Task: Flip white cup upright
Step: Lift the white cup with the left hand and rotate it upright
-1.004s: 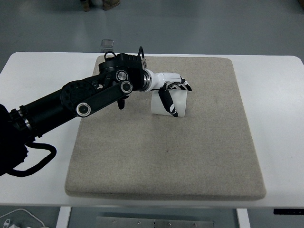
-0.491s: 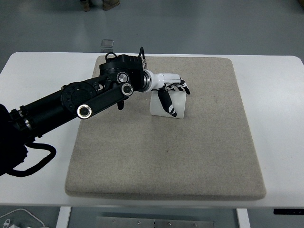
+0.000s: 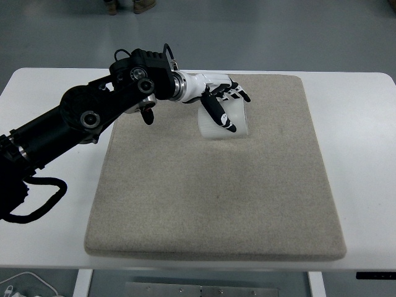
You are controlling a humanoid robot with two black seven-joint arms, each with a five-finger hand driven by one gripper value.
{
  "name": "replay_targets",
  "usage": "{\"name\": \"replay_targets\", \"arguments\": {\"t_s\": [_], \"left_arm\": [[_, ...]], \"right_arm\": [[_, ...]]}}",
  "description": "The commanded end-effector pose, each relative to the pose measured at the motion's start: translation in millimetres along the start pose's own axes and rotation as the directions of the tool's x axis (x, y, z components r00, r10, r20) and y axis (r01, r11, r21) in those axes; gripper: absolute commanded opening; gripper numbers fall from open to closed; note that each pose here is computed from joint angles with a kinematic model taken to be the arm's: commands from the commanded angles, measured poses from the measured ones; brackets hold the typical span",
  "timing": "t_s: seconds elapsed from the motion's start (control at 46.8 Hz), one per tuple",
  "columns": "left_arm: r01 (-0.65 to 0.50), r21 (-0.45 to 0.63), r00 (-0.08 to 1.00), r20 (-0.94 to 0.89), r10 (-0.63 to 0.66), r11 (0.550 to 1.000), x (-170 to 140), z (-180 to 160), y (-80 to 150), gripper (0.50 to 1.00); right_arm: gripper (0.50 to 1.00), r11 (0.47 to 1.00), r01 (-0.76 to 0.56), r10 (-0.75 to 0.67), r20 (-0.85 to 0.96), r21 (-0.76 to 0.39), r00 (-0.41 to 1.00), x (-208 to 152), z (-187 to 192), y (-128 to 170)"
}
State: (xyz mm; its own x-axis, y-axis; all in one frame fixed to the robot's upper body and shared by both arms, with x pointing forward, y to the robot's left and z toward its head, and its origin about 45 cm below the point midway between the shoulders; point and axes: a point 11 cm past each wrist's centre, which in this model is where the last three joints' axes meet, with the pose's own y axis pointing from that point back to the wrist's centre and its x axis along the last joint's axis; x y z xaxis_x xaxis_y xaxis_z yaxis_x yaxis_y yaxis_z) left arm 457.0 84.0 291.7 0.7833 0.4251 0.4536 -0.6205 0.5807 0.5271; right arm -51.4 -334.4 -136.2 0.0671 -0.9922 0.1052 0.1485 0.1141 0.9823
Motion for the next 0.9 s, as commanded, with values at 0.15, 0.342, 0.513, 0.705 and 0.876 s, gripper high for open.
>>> {"name": "replay_targets", "arguments": {"t_s": [0.15, 0.342, 0.513, 0.705, 0.876], "left_arm": [[-0.023, -0.108, 0.982, -0.190, 0.002, 0.994, 35, -6, 27, 0.628], [-0.070, -0.223, 0.946, -0.324, -0.007, 0.972, 66, -2, 50, 0.626], [-0.136, -0.340, 0.908, -0.419, -0.021, 0.931, 87, 9, 66, 0.626], [-0.217, -0.423, 0.841, -0.539, -0.052, 0.880, 105, -8, 80, 0.621], [-0.279, -0.485, 0.802, -0.592, -0.076, 0.829, 109, -23, 85, 0.619]], "right_arm": [[0.930, 1.000, 0.000, 0.000, 0.000, -0.001, 1.000, 0, 1, 0], [0.930, 1.000, 0.000, 0.000, 0.000, 0.001, 1.000, 0, 0, 0], [0.930, 1.000, 0.000, 0.000, 0.000, 0.001, 1.000, 0, 0, 0], [0.930, 1.000, 0.000, 0.000, 0.000, 0.001, 1.000, 0, 0, 0], [0.930, 1.000, 0.000, 0.000, 0.000, -0.001, 1.000, 0, 1, 0]]}}
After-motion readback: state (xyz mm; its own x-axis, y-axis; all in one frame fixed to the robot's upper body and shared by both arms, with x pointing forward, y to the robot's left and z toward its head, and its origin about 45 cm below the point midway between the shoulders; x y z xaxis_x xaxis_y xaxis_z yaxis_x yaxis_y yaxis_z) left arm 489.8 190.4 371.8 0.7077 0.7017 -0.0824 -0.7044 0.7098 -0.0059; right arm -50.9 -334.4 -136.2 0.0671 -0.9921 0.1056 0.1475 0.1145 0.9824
